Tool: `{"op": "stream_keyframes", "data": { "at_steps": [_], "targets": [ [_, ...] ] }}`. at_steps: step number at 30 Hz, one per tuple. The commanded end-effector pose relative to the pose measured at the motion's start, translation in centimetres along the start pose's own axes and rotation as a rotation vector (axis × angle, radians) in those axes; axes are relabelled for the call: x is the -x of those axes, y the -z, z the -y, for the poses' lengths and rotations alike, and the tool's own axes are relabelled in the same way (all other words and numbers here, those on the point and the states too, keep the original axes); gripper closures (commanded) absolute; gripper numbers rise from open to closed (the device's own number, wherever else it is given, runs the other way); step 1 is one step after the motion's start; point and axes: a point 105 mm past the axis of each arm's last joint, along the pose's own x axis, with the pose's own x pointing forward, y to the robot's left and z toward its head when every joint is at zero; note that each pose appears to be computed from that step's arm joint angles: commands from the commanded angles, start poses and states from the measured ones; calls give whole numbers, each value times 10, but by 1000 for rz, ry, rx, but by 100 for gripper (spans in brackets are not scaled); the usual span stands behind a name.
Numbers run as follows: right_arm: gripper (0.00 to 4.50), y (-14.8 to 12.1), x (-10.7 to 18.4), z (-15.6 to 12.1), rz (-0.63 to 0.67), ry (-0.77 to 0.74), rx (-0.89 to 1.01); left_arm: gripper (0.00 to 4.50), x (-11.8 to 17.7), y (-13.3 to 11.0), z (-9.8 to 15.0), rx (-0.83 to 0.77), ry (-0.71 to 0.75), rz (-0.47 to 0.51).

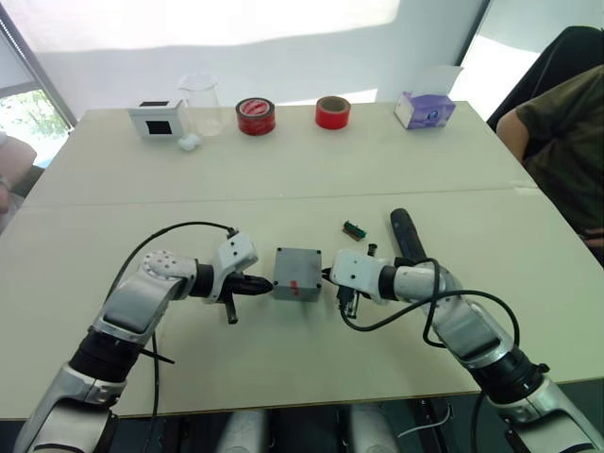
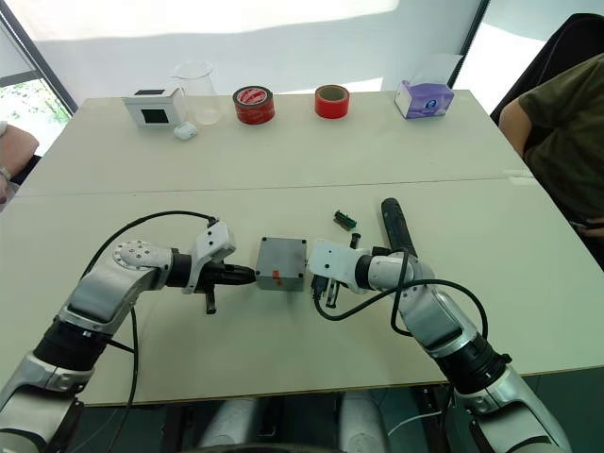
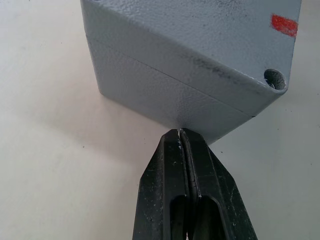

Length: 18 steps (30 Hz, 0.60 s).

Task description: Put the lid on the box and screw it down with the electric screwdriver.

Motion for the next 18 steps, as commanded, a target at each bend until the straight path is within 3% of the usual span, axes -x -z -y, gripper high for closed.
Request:
{"op": "stream_keyframes", "data": {
  "at_steps": [1, 12, 16, 18],
  "targets": [
    [442, -14, 2, 10, 52, 36, 33, 450, 1, -8, 7, -27, 28, 22],
    [442, -27, -3, 4, 92, 29, 32, 450, 21, 2, -7, -15, -37, -20],
    [442, -26, 3, 1, 86, 34, 28, 450, 42, -3, -15, 43, -105, 35],
    [442, -23, 14, 3, 77, 47, 15, 450, 53, -11, -20, 90, -140, 114]
  ]
}}
